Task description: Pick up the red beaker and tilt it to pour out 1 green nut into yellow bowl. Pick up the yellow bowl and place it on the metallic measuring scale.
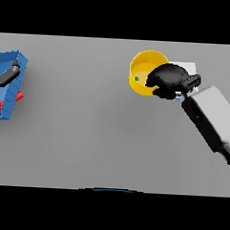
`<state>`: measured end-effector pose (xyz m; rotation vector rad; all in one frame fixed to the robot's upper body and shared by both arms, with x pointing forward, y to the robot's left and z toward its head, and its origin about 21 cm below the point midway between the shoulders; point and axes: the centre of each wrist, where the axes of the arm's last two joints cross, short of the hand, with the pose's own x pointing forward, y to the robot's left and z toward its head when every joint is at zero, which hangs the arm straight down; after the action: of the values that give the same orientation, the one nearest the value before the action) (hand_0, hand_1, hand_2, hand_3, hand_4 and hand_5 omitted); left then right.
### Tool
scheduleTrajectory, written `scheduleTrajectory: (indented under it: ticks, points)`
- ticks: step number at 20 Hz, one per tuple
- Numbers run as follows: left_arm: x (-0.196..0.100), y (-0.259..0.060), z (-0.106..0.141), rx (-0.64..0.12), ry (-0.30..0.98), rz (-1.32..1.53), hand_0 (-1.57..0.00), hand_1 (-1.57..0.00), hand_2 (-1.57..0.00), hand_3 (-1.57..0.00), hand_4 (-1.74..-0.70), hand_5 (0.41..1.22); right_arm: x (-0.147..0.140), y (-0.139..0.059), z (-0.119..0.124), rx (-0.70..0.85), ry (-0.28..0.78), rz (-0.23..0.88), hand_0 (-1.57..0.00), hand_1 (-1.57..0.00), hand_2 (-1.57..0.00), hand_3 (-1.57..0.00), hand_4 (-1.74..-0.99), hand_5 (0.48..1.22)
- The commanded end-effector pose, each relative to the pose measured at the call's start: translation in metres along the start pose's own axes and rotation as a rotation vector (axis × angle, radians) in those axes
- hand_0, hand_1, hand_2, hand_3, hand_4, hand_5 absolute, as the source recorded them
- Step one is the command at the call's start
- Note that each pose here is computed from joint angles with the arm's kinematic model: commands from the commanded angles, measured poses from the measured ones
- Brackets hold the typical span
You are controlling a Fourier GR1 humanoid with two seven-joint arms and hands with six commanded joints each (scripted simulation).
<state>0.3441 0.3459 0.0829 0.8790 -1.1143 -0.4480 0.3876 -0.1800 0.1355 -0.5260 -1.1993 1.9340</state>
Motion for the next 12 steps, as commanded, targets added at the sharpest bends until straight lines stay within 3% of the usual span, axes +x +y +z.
scheduleTrajectory:
  ticks: [1, 7, 12]
  points:
    - [-0.002, 0.000, 0.000, 0.001, -0.005, -0.005, 0.00, 0.00, 0.00, 0.00, -0.74, 0.710, -0.010, -0.001, 0.004, -0.009, 0.012, -0.006, -1.57, -1.57, -1.50, -1.24, -1.741, 1.221]
    - [0.001, 0.001, 0.000, -0.009, 0.001, 0.003, 0.00, 0.00, 0.00, 0.00, -0.74, 0.699, -0.058, -0.003, 0.010, -0.081, 0.146, -0.046, -1.57, -1.57, -1.51, -1.19, -1.741, 1.221]
    - [0.000, 0.001, 0.000, -0.007, 0.003, 0.001, 0.00, 0.00, 0.00, 0.00, -0.73, 0.685, -0.091, 0.018, 0.012, -0.092, 0.238, -0.084, -1.57, -1.57, -1.48, -1.23, -1.741, 1.221]
